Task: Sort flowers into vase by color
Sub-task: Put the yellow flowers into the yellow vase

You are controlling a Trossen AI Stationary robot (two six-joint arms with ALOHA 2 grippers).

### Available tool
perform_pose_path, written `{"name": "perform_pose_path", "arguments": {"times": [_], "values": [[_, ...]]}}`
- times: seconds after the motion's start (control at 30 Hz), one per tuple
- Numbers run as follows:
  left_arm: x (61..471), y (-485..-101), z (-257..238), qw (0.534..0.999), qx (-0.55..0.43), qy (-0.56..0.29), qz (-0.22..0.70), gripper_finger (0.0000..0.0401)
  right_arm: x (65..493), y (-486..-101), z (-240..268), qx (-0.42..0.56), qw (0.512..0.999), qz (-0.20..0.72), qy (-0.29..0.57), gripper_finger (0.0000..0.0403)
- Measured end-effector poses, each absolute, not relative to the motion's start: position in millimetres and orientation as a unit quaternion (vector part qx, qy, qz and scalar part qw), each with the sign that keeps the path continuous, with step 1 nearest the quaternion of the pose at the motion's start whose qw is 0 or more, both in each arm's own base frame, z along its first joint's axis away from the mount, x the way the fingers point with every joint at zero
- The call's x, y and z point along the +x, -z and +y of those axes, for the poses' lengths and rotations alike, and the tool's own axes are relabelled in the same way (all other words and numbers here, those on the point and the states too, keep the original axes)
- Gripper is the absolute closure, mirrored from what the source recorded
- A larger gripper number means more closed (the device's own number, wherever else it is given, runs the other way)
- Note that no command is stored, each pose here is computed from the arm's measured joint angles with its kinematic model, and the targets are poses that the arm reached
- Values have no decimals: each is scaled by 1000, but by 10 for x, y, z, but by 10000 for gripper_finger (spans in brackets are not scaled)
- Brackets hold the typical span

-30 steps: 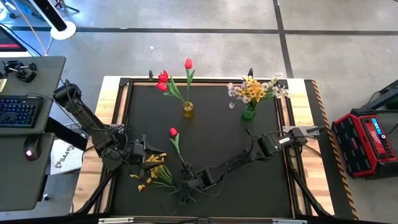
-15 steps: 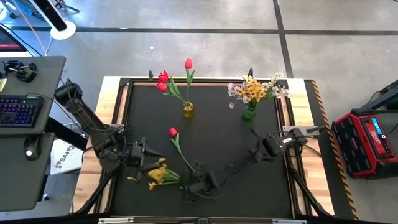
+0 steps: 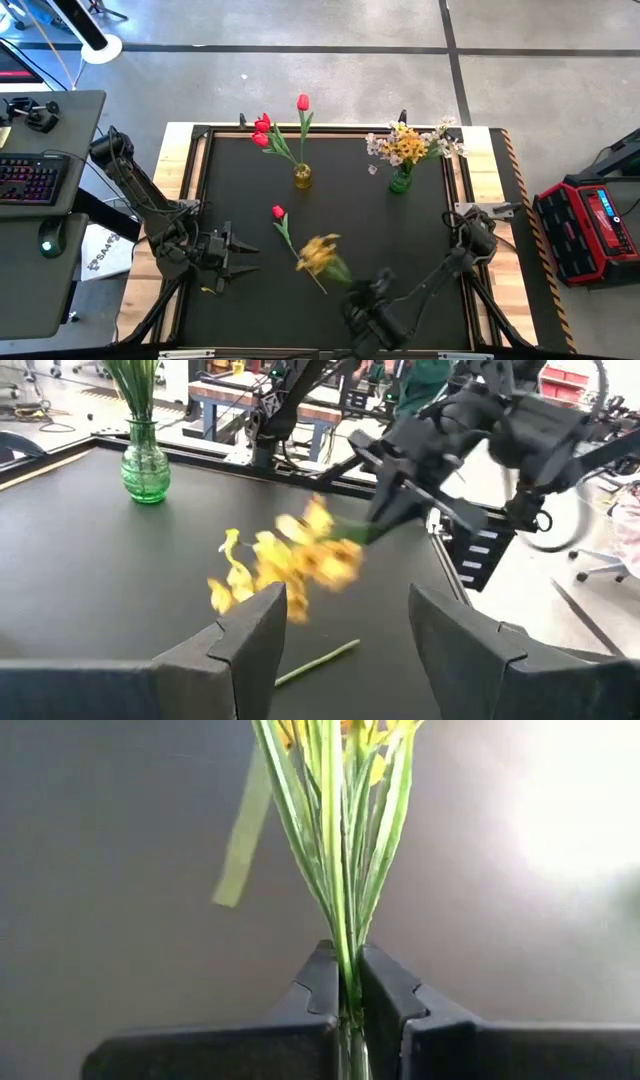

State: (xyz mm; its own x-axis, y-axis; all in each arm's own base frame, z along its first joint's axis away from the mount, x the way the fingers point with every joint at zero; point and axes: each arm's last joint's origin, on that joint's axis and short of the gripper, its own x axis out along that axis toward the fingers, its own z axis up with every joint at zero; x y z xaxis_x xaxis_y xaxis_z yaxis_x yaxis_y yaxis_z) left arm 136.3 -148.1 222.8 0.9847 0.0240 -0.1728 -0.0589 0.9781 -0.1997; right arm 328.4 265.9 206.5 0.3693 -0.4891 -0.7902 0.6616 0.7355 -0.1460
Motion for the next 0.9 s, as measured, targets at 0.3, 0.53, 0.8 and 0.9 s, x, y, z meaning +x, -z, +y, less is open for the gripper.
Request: {"name": "perform_pose_path", "arguments": {"times": [0.3,0.53,0.8,0.9], "values": [[1362,-2228,-1481,992,-95,-21,85,201,2988,-1619,2270,188,706,485,481,401],[1362,-2228,-1481,991,-97,-21,85,201,3116,-1447,1922,232,675,519,470,366],[1361,-2226,-1481,991,-98,-20,86,201,3218,-1638,1725,230,668,574,413,202],[1352,-2225,-1490,991,-98,-17,86,201,3251,-1669,1710,237,677,571,399,143]]}}
